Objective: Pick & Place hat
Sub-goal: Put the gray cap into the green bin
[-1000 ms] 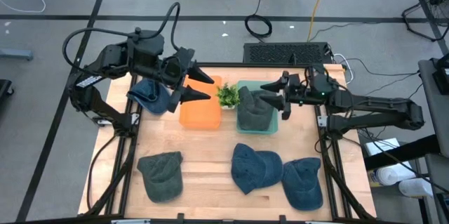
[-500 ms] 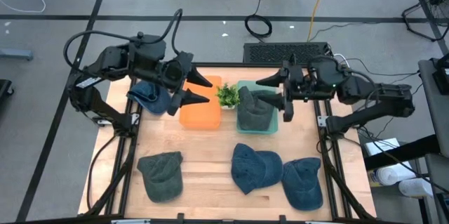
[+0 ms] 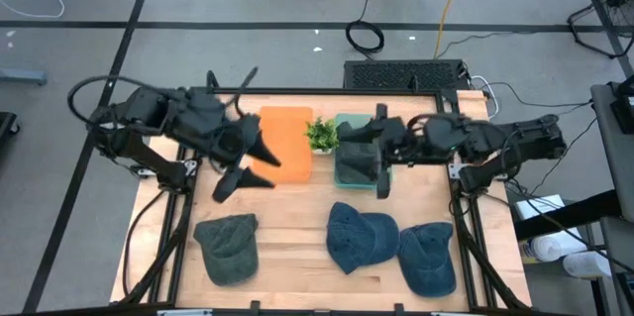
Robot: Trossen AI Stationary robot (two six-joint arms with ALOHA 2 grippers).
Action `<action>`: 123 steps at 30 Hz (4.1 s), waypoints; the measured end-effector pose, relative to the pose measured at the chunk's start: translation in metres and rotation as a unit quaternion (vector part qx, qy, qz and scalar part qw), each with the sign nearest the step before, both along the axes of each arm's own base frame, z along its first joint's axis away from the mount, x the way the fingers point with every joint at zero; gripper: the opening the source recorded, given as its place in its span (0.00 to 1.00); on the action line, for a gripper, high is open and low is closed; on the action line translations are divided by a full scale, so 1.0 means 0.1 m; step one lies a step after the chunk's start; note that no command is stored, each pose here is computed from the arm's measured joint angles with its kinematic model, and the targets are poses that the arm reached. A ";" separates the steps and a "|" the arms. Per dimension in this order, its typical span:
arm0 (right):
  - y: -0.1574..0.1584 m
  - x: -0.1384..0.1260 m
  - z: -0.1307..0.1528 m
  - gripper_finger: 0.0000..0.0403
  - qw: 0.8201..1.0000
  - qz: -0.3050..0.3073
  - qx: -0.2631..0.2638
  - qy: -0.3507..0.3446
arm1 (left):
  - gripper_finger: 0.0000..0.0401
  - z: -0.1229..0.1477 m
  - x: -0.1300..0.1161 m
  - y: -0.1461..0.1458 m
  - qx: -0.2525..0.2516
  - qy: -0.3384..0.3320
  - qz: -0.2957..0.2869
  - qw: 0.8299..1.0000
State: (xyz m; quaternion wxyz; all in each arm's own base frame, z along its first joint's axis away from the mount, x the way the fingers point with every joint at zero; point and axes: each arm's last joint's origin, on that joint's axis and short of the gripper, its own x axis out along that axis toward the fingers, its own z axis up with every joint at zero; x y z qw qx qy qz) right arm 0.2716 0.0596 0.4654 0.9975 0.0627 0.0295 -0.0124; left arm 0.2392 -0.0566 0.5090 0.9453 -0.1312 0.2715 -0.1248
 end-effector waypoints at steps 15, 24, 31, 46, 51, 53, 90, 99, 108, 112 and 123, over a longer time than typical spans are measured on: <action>0.28 0.00 0.03 0.53 0.998 0.048 0.043 -0.028 | 0.62 -0.20 -0.38 -0.49 -0.116 0.207 0.025 0.971; 0.25 -0.15 0.14 0.53 0.997 0.053 0.030 -0.048 | 0.62 -0.27 -0.66 -0.77 -0.173 0.333 0.023 0.927; 0.24 -0.20 0.16 0.53 0.995 0.080 0.030 -0.049 | 0.62 -0.42 -0.88 -1.01 -0.154 0.401 0.051 0.901; 0.27 -0.21 0.16 0.53 0.993 0.108 0.002 -0.049 | 0.62 -1.53 -0.80 -1.56 -0.055 0.483 0.000 0.874; 0.27 -0.21 0.16 0.53 0.993 0.108 -0.004 -0.049 | 0.62 -1.93 -0.81 -1.52 -0.013 0.522 0.043 0.852; 0.27 -0.21 0.16 0.53 0.993 0.108 -0.011 -0.050 | 0.62 -2.07 -0.80 -1.48 0.003 0.530 0.061 0.846; 0.27 -0.21 0.14 0.53 0.993 0.108 -0.024 -0.044 | 0.62 -3.32 -0.86 -1.17 0.106 0.509 0.026 0.854; 0.27 -0.21 0.14 0.53 0.993 0.108 -0.028 -0.044 | 0.46 -3.33 -0.82 -1.19 0.101 0.489 -0.001 0.866; 0.27 -0.21 0.14 0.53 0.993 0.108 -0.028 -0.044 | 0.03 -3.32 -0.77 -1.25 0.077 0.467 -0.011 0.881; 0.27 -0.21 0.14 0.53 0.993 0.108 -0.028 -0.045 | 0.03 -3.32 -0.77 -1.25 0.071 0.469 -0.003 0.880; 0.27 -0.21 0.16 0.53 0.992 0.107 -0.025 -0.054 | 0.01 -3.28 -0.74 -1.23 0.063 0.474 0.015 0.878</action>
